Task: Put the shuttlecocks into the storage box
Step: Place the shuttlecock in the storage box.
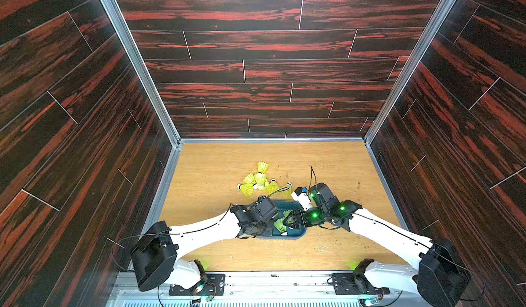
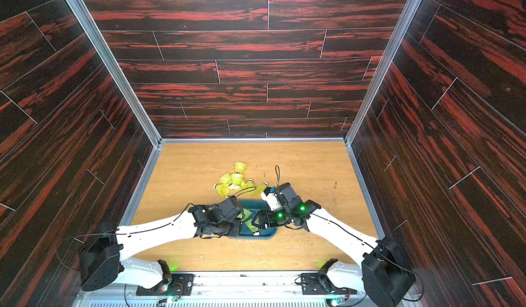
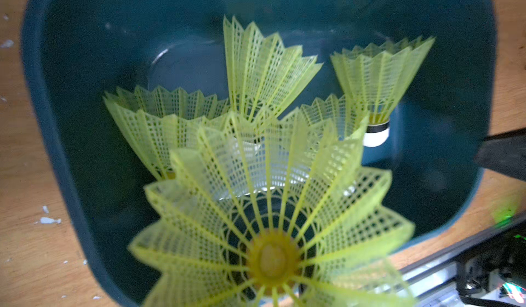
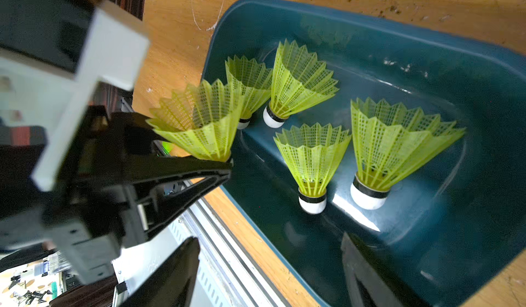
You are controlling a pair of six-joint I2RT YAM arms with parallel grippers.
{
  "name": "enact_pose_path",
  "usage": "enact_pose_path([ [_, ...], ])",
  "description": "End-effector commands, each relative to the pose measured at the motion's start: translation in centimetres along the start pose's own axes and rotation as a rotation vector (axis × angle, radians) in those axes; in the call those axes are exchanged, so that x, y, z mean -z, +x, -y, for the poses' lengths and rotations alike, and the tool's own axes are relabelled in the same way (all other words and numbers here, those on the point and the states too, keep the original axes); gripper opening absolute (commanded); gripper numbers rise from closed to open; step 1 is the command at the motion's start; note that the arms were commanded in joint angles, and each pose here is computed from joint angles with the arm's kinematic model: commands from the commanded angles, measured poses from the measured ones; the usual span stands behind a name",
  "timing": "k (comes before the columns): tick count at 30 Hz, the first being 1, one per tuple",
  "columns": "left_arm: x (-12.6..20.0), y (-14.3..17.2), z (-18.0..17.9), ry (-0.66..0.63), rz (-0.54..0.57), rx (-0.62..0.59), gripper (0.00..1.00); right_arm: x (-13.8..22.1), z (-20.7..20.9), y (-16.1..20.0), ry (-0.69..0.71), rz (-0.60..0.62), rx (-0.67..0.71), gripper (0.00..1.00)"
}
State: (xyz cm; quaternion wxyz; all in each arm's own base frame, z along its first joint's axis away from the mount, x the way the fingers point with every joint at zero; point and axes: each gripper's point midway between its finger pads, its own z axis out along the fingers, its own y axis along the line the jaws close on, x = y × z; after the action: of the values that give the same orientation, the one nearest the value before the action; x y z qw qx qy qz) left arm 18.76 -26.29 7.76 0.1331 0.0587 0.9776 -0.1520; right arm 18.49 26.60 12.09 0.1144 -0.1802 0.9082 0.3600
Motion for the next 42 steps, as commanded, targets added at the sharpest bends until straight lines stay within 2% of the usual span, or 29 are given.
enact_pose_path([
  [1, 0.0, -0.2, 0.1, -0.013, 0.001, -0.018, 0.34, 0.1, -0.7, -0.9, -0.007, 0.015, 0.019, 0.83],
  [4, 0.1, 0.2, -0.5, -0.041, -0.013, -0.022, 0.39, 0.1, -0.7, -1.0, -0.006, 0.015, 0.02, 0.83],
  [24, 1.3, 0.0, -0.6, -0.045, -0.003, -0.023, 0.41, 0.1, -0.7, -1.9, 0.015, 0.025, 0.027, 0.83],
  [34, 3.4, -0.7, -0.4, -0.04, 0.03, -0.02, 0.49, 1.5, 0.2, -3.9, 0.129, 0.101, 0.029, 0.81],
  [42, 5.7, -2.0, 0.0, -0.03, 0.091, -0.018, 0.51, 3.4, 1.7, -6.1, 0.279, 0.195, -0.01, 0.72],
])
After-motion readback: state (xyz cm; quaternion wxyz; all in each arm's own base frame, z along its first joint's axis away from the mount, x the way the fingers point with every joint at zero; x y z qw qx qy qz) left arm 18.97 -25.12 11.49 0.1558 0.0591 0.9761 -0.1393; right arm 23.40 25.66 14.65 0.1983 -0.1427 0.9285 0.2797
